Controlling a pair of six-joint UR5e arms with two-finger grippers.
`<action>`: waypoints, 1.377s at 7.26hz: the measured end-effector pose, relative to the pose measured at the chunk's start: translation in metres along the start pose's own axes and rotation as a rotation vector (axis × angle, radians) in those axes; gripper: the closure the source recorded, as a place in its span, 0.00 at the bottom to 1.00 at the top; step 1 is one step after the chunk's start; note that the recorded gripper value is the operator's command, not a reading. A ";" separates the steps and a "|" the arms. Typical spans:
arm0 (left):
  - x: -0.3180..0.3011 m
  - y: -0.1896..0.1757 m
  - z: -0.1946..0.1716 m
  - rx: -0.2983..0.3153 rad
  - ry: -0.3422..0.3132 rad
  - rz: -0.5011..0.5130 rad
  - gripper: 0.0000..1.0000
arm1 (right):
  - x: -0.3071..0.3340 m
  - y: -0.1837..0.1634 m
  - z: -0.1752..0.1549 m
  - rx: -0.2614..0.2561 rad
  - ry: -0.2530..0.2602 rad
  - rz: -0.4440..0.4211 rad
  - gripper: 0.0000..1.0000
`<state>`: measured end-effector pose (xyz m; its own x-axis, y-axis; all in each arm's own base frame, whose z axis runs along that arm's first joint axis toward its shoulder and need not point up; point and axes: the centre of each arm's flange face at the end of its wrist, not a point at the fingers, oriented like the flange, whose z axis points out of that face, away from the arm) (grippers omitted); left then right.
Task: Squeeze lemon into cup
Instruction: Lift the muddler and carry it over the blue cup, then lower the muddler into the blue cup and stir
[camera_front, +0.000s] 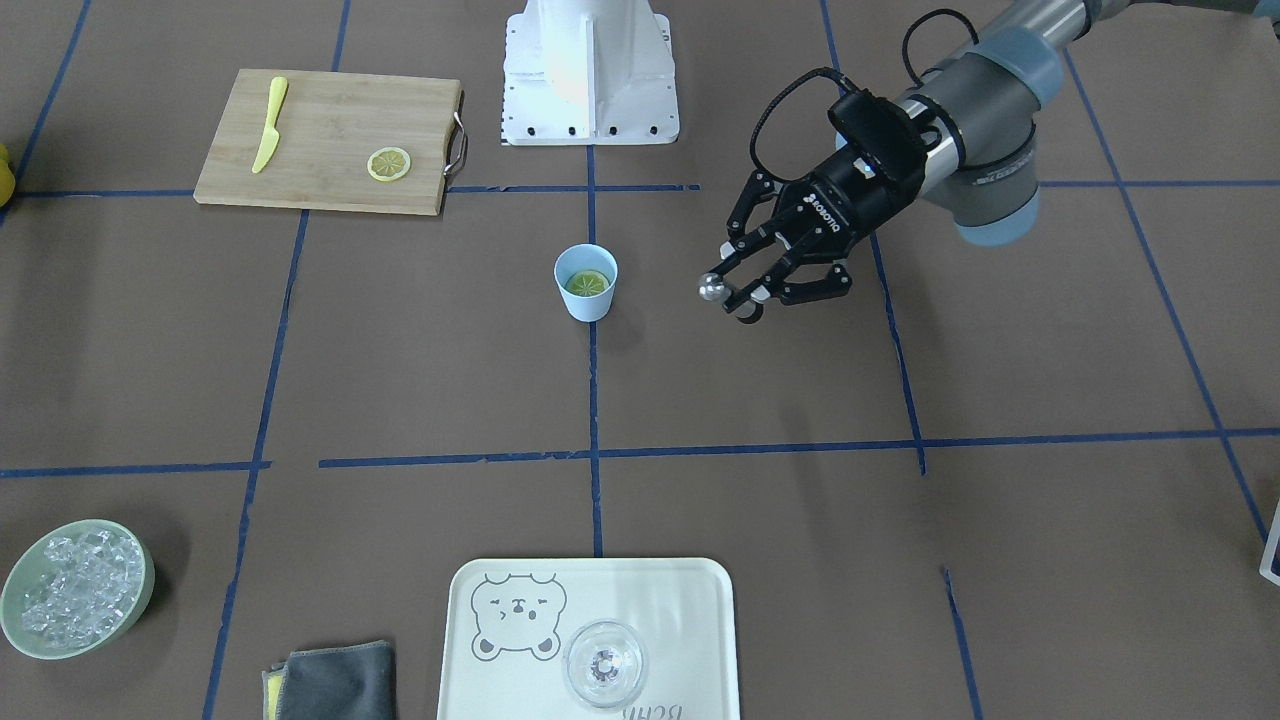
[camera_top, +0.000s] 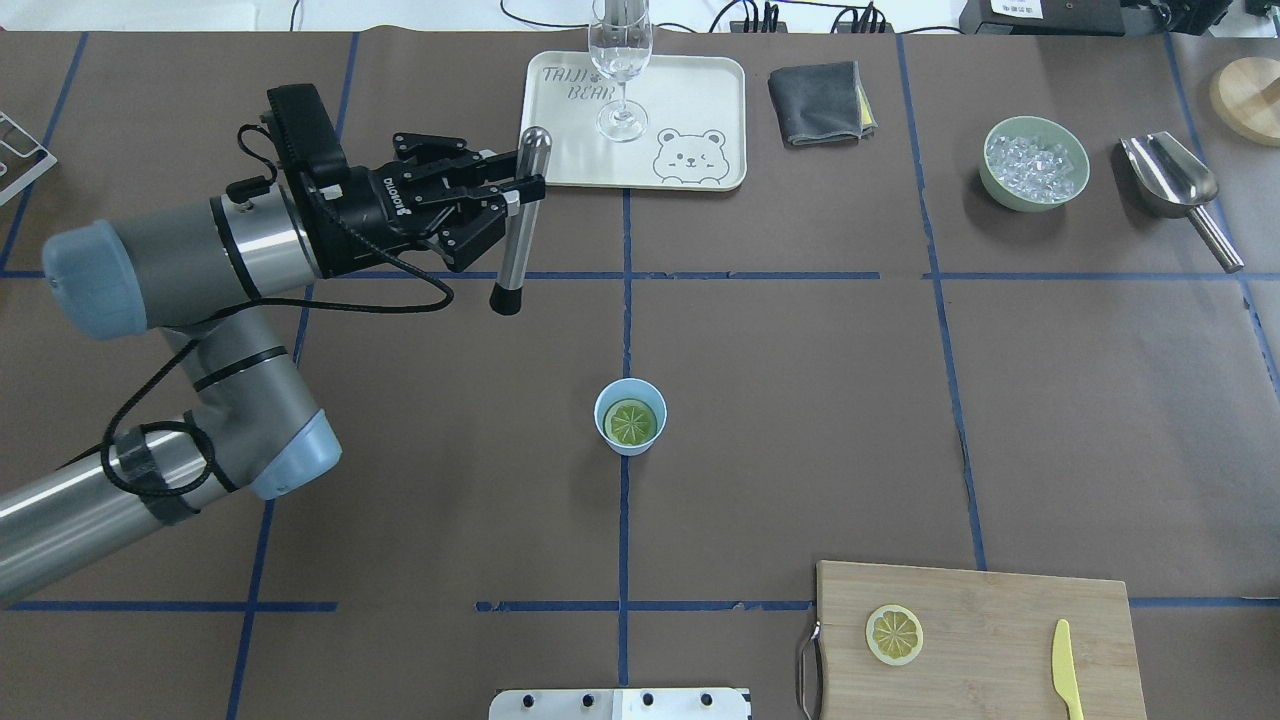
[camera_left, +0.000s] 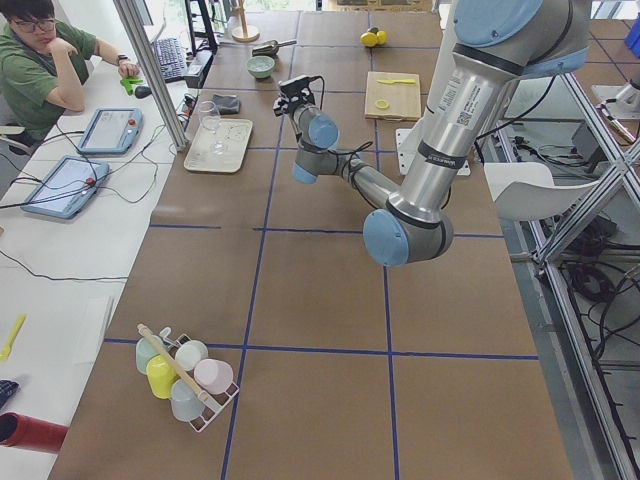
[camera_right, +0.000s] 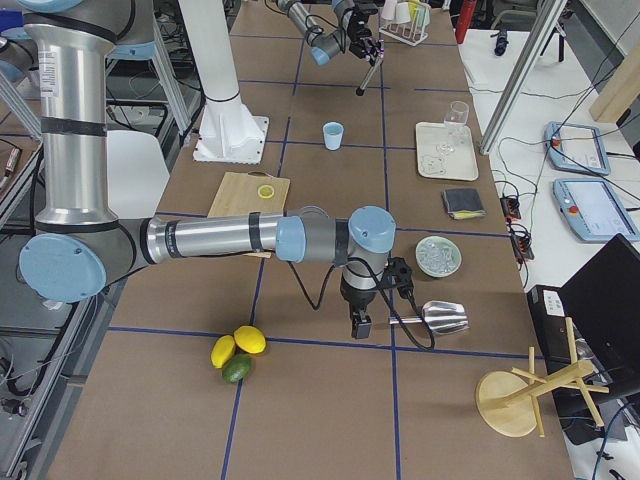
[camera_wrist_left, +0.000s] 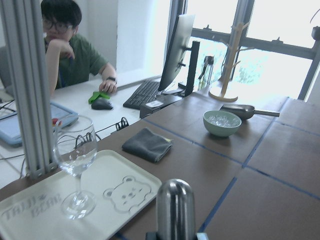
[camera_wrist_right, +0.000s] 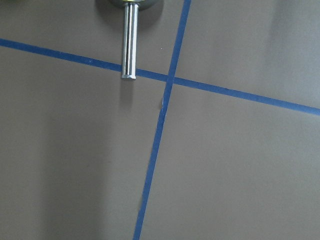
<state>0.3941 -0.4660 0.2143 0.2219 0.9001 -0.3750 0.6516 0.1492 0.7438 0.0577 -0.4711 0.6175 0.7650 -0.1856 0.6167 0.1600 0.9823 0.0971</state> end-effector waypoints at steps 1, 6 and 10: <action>0.018 -0.006 0.016 0.058 0.055 -0.002 1.00 | 0.013 0.008 0.000 0.003 -0.008 0.001 0.00; 0.097 0.070 0.044 0.164 0.110 -0.026 1.00 | 0.041 0.038 -0.001 0.016 -0.033 -0.002 0.00; 0.104 0.104 0.047 0.144 0.064 0.049 1.00 | 0.041 0.038 0.000 0.015 -0.032 0.001 0.00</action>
<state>0.5188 -0.3761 0.2271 0.2128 0.9296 -0.3008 0.7392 0.0482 0.6718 0.0958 -0.4410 0.6466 0.7445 -0.1838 0.6418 0.1496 0.9828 0.1080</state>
